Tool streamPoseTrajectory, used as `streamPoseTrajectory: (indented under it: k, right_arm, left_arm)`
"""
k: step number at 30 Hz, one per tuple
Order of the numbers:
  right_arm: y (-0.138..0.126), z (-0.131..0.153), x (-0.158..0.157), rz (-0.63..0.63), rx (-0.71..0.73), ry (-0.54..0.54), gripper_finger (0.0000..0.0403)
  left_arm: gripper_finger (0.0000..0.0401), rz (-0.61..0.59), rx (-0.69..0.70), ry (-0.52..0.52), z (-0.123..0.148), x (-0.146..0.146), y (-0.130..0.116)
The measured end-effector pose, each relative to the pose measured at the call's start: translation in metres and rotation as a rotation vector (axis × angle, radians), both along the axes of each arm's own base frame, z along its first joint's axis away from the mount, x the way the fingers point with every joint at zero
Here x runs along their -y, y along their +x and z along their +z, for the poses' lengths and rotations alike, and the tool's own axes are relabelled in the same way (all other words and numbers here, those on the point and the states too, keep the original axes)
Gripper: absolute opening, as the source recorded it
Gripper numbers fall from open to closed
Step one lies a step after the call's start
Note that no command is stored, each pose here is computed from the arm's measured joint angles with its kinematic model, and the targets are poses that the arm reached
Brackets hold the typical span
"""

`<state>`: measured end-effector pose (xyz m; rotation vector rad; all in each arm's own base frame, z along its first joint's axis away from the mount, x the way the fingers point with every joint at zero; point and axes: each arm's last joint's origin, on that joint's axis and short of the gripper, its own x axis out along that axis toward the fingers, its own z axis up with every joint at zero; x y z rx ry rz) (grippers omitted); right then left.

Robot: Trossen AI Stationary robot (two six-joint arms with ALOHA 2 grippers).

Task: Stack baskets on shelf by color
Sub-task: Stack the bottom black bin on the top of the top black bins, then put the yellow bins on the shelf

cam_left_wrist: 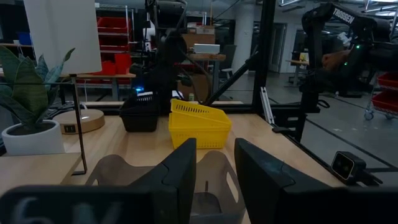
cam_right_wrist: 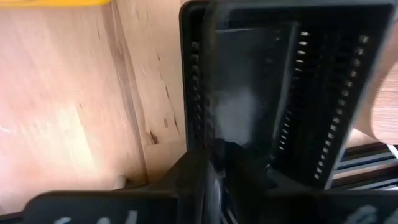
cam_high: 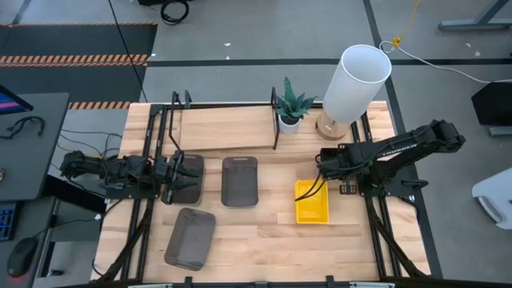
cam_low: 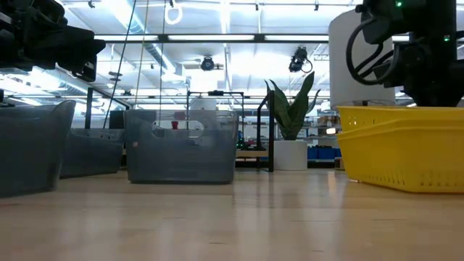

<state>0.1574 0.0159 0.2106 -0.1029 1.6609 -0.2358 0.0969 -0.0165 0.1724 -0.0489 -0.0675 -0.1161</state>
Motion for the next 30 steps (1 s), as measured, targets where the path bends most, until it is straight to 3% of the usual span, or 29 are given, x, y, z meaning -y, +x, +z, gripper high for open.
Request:
streamPoseTrajectory:
  k: [9, 14, 21, 24, 30]
  right_arm:
    - [0.001, 0.002, 0.000, -0.026, 0.018, -0.022, 0.0074]
    - [0.010, 0.025, 0.000, -0.050, 0.083, -0.035, 0.0074]
    - [0.033, 0.055, -0.007, -0.129, 0.354, -0.021, 0.0074]
    - [0.047, 0.053, -0.013, -0.120, 0.447, -0.044, 0.0074]
    - [0.080, 0.023, -0.027, -0.065, 0.416, -0.078, 0.0074]
  left_arm:
    - [0.0117, 0.000, 0.000, 0.000, 0.000, 0.000, 0.000]
    - [0.0117, 0.000, 0.000, 0.000, 0.000, 0.000, 0.000]
    - [0.0117, 0.000, 0.000, 0.000, 0.000, 0.000, 0.000]
    - [0.0117, 0.000, 0.000, 0.000, 0.000, 0.000, 0.000]
    - [0.0117, 0.000, -0.001, 0.000, 0.000, 0.000, 0.000]
